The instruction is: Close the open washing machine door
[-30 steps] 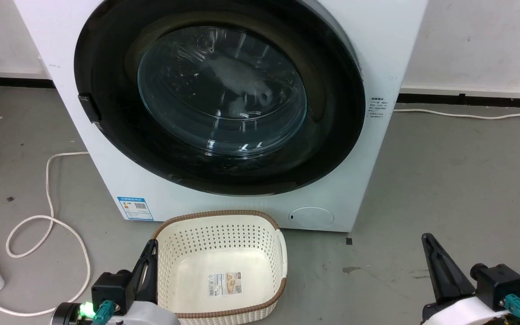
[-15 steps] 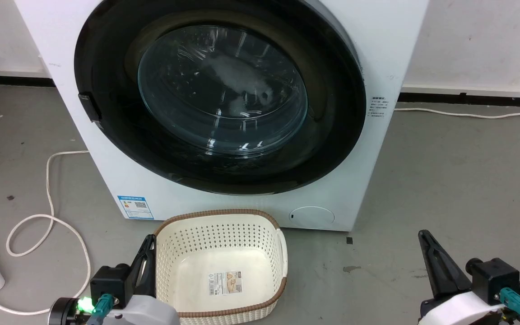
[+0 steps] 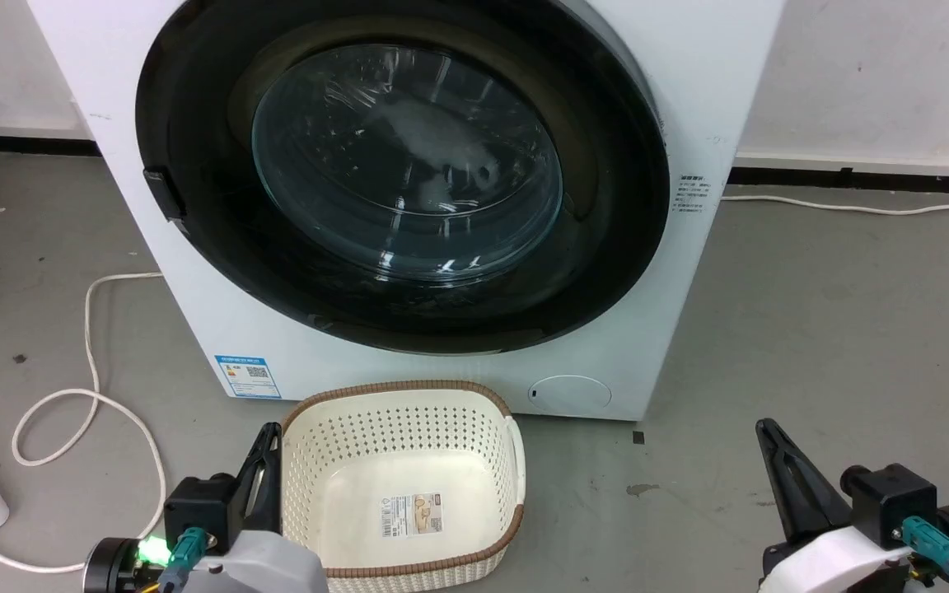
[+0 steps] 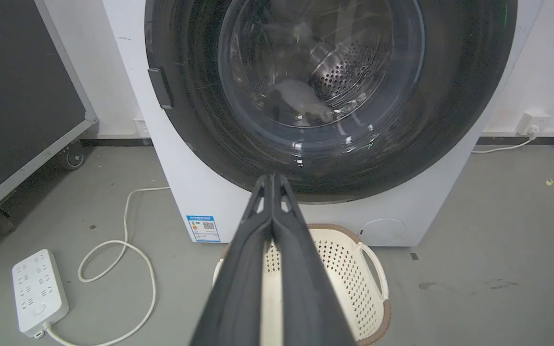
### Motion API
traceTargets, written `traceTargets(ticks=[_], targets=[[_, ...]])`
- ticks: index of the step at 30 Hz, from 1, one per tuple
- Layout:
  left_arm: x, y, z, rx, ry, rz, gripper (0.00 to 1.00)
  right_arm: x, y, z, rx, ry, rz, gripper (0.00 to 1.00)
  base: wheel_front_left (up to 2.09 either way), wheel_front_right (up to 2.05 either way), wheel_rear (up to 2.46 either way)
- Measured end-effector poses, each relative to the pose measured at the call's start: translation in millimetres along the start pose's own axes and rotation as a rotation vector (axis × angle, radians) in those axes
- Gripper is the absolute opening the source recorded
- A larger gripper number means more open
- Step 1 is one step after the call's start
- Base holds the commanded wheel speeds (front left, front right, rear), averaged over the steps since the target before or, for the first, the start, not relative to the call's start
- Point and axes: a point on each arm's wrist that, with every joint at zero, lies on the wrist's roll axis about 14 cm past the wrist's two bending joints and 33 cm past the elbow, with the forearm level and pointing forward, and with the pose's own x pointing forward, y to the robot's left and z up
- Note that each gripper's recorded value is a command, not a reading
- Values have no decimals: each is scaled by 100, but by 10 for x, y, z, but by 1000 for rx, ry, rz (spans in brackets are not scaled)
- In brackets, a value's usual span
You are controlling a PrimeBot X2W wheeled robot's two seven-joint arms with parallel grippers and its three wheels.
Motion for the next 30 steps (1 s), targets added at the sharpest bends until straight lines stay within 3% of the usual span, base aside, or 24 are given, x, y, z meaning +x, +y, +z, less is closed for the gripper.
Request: traceTargets(ticks=[30], targets=[[18, 49, 31, 23, 16, 22, 0, 48, 41, 12, -21, 23, 14, 0, 0, 0, 0]])
